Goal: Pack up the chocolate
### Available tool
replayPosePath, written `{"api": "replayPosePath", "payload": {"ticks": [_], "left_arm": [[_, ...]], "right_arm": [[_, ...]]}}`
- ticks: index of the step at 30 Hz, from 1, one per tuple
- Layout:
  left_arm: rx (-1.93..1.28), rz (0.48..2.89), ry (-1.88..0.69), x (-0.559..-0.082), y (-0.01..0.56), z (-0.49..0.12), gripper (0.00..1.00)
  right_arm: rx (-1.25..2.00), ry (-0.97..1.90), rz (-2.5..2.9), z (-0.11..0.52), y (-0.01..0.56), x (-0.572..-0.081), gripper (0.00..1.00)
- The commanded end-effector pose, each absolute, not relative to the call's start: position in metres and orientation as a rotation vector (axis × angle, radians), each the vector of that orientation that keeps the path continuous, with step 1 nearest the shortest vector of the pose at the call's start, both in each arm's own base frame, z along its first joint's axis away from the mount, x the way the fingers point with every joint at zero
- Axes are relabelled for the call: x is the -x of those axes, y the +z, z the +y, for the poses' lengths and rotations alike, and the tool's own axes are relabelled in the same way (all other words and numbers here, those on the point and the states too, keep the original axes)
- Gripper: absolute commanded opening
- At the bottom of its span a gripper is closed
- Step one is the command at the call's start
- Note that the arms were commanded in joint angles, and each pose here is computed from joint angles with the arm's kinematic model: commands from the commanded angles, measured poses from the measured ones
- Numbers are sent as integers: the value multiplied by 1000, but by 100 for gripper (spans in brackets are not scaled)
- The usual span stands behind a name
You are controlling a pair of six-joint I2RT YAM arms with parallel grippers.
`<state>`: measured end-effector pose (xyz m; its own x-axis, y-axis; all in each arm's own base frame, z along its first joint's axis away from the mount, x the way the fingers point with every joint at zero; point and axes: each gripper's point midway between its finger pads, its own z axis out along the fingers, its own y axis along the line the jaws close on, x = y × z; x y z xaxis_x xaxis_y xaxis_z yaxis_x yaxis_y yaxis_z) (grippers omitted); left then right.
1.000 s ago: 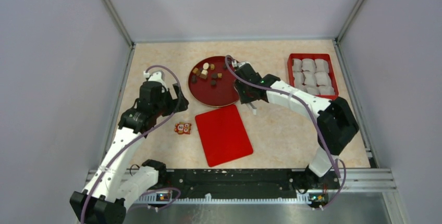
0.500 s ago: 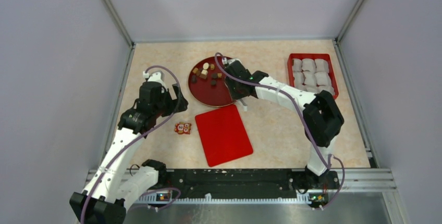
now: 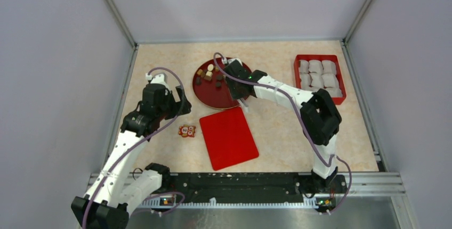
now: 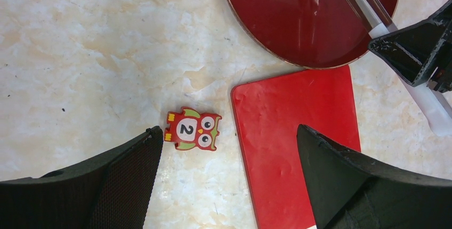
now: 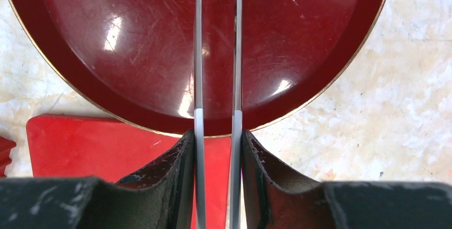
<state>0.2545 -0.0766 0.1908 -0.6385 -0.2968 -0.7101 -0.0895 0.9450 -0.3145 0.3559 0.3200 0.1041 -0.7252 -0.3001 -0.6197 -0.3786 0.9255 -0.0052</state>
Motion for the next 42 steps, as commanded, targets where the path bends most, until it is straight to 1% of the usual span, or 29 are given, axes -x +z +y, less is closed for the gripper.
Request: {"api": "replayPosePath", "payload": {"ticks": [1, 8, 17, 20, 24, 25, 42], "left_arm": [[277, 2217, -306, -258, 201, -73, 99], [267, 2211, -295, -257, 203, -71, 99], [258, 2209, -274, -258, 204, -68, 99], [257, 2214, -281, -259, 203, -70, 99], [255, 2219, -287, -259, 200, -71, 99], [253, 2219, -287, -260, 200, -71, 99], [250, 2212, -279, -260, 202, -70, 99]], "right_arm": [[471, 169, 2372, 337, 120, -370, 33], [470, 174, 2372, 347, 118, -379, 33], [457, 93, 2356, 343, 115, -391, 33], [453, 78, 2350, 342, 116, -394, 29], [447, 72, 2340, 339, 120, -393, 15], [446, 70, 2339, 337, 121, -392, 14], [421, 142, 2306, 322, 152, -371, 13]]}}
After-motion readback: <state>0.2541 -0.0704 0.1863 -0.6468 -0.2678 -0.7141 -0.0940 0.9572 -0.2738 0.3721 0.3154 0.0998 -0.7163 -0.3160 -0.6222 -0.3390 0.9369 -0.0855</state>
